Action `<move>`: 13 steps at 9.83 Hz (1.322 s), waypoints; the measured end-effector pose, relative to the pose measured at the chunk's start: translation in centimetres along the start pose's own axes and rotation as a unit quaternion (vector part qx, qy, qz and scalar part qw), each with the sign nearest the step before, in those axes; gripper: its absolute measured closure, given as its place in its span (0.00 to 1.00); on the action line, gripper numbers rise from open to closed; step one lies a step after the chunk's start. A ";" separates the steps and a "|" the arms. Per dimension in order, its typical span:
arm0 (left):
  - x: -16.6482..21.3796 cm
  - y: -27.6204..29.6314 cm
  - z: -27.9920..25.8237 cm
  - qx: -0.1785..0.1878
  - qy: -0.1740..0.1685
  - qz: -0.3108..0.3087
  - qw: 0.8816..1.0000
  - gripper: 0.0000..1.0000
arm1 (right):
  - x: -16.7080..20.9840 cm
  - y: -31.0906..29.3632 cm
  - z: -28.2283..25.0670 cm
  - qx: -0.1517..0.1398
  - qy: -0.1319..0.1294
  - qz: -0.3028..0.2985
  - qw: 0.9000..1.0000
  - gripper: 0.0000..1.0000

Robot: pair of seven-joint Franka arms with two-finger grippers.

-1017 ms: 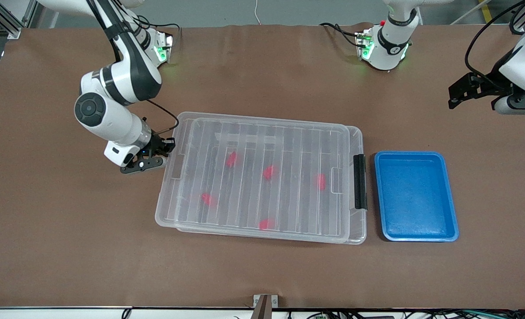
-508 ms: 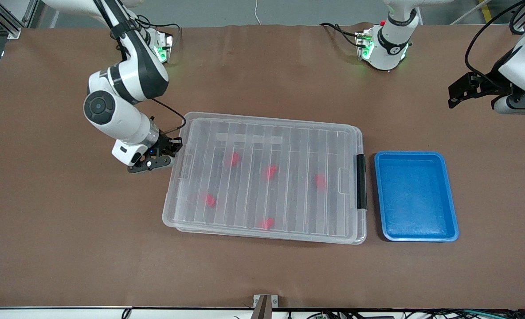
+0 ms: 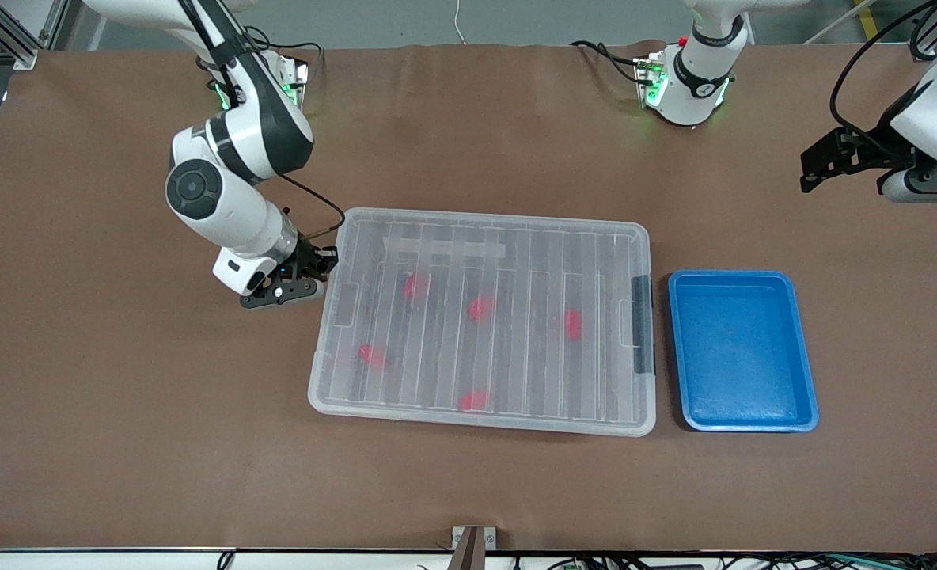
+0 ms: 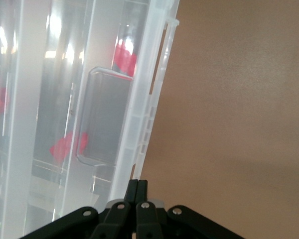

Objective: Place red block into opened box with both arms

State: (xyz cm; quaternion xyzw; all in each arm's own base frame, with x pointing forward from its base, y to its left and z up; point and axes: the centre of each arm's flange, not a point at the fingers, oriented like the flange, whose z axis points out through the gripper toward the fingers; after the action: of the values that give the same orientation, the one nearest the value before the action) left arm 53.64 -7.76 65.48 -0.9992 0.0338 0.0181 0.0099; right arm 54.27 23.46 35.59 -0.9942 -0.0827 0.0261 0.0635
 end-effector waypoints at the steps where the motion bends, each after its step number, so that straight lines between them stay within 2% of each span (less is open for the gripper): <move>1: 0.0 0.0 0.0 0.000 0.000 0.000 1.000 0.00 | 0.1 0.1 -0.1 0.000 0.000 0.001 1.000 0.97; 2: 0.0 0.0 0.0 0.000 0.000 0.000 1.000 0.00 | 0.3 0.4 -0.7 0.000 -0.003 0.004 1.000 0.90; 3: 0.0 0.0 0.0 0.000 0.000 0.000 1.000 0.00 | 0.9 1.4 -2.5 -0.001 -0.011 0.015 1.000 0.87; 4: 0.0 0.0 0.0 0.000 0.000 0.000 1.000 0.00 | 1.7 3.3 -5.8 -0.004 -0.018 0.029 0.999 0.73; 5: 0.0 0.0 0.0 0.000 0.000 0.001 1.000 0.00 | 2.2 5.7 -11.0 -0.019 -0.021 0.041 0.999 0.59; 7: 0.0 0.0 0.0 0.000 0.000 0.000 1.000 0.00 | 0.6 10.9 -23.0 -0.053 -0.006 0.078 0.996 0.31; 9: 0.0 0.0 -0.1 0.000 0.001 0.000 1.000 0.00 | -2.3 17.6 -29.9 -0.058 0.015 0.138 0.989 0.02; 11: 0.0 0.0 -0.1 0.000 0.001 0.000 1.000 0.00 | -4.6 23.0 -32.0 -0.059 0.015 0.171 0.983 0.00; 13: 0.0 0.0 -0.1 0.000 0.001 0.000 1.000 0.00 | -5.0 24.9 -31.5 -0.057 0.008 0.178 0.982 0.00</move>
State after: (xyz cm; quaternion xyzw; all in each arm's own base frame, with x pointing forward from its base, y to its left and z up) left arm 53.64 -7.75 65.61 -0.9992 0.0340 0.0167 0.0098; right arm 55.29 -5.56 63.77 -0.9952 0.0951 0.0242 0.0015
